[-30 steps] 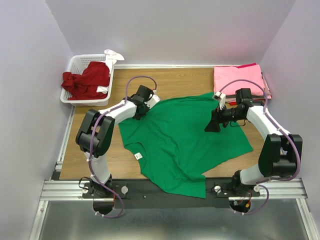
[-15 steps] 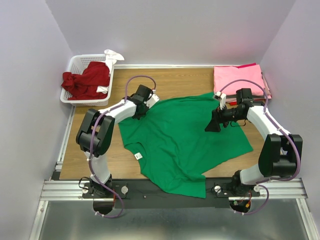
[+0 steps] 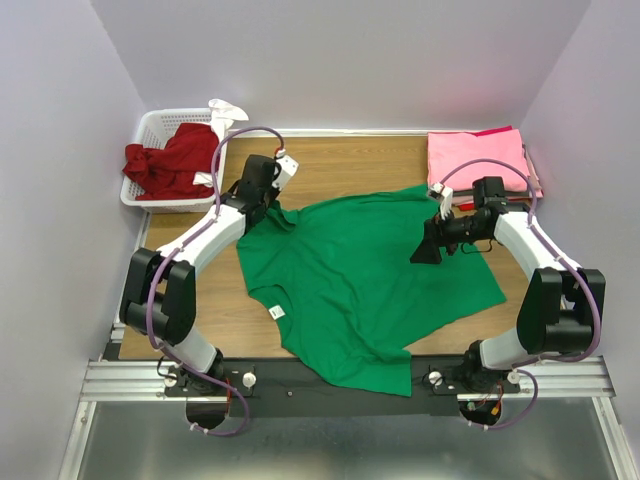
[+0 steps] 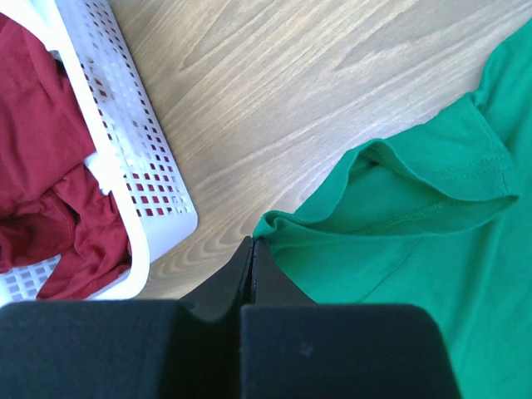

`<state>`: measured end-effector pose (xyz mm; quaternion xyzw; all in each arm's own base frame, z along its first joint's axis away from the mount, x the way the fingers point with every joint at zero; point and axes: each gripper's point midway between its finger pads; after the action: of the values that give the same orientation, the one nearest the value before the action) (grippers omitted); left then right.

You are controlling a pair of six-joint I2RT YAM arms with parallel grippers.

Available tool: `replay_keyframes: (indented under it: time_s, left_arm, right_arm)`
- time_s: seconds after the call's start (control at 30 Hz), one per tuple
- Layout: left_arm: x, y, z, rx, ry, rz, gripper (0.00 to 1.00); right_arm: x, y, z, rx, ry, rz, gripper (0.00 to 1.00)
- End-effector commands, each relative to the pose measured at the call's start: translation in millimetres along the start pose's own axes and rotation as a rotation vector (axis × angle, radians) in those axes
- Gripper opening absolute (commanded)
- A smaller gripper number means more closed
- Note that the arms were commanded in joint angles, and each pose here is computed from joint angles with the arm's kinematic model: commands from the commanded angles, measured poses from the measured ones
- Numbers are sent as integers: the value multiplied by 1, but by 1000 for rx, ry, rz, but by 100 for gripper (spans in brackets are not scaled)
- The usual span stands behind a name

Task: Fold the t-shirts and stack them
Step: Flatten the tshirt out

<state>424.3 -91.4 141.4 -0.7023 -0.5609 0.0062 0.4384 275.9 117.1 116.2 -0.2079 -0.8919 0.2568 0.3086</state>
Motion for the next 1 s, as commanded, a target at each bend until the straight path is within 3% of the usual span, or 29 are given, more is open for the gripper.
replay_keyframes:
  time_s: [0.0,0.97]
  left_arm:
    - [12,-5,-7,-49,-44,-52,0]
    - [21,2,-10,-101,-139,-22,0]
  right_arm:
    - [-1,-2,1,-15,-3,9,84]
    - [-7,2,8,9,13,12,84]
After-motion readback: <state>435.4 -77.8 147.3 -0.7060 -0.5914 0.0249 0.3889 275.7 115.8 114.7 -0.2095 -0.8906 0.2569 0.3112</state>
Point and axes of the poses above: each gripper's point midway between its finger pads, its own y axis out along the fingers, its own x axis along the line the jaws close on, z = x × y
